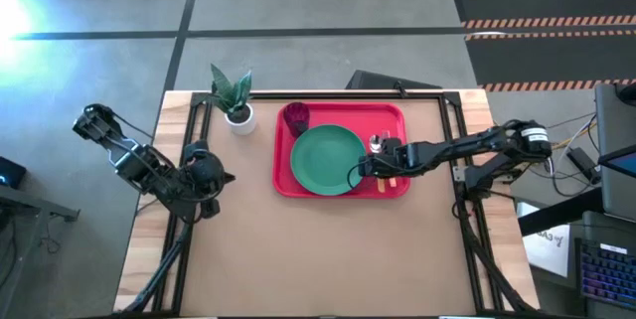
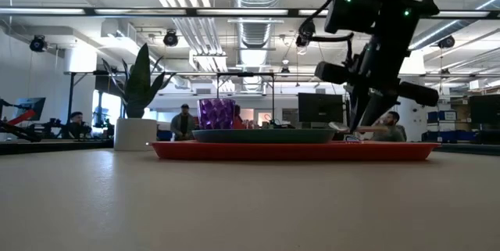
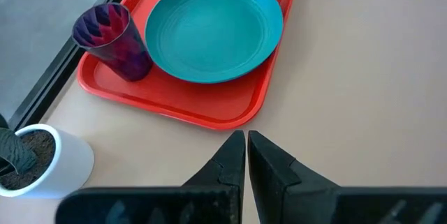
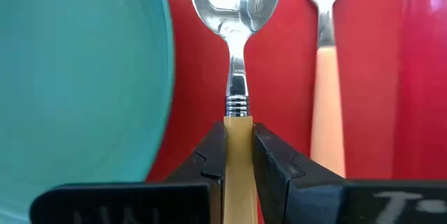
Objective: Pick and place plate/cup/fork/spoon on tray
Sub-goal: Put the light orange spoon on the red tray between the light orange fork and the green plate
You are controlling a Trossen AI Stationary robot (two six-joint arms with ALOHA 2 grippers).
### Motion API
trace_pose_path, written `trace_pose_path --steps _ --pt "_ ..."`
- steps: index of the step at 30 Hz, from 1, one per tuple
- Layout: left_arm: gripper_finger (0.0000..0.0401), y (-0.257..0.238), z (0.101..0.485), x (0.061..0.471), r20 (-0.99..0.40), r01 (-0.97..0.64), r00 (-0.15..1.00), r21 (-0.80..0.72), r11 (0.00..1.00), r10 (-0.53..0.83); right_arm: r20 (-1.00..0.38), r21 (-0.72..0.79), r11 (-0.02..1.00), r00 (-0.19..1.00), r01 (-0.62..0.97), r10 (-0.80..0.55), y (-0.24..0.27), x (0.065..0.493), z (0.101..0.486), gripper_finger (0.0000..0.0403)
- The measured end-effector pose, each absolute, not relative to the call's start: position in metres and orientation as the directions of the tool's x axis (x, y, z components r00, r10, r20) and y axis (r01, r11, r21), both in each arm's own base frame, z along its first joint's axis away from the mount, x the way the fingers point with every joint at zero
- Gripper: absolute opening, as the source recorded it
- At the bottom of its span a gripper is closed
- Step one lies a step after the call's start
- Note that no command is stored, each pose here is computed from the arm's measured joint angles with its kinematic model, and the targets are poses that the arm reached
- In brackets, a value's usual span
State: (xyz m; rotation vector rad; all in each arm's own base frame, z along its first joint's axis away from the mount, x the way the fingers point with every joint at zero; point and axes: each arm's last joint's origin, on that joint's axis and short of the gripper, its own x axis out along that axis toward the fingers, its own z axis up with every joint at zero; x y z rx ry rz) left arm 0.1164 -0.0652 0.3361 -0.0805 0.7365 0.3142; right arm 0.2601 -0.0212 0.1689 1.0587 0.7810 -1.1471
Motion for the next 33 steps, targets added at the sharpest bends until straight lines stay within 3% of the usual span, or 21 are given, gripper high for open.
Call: trace_pose_path --steps 15,33 --pt "0.0000 -0.064 0.337 0.115 -0.670 -0.308 0.699 0.035 0.951 0.251 -0.936 0.204 0.057 0.212 0.977 -0.280 -0.030 0.272 0.141 0.0031" --pt "0.0000 -0.064 0.337 0.115 -0.670 -0.308 0.699 0.035 0.951 0.251 -0.937 0.201 0.098 0.220 0.975 -0.272 -0.057 0.271 0.141 0.0031"
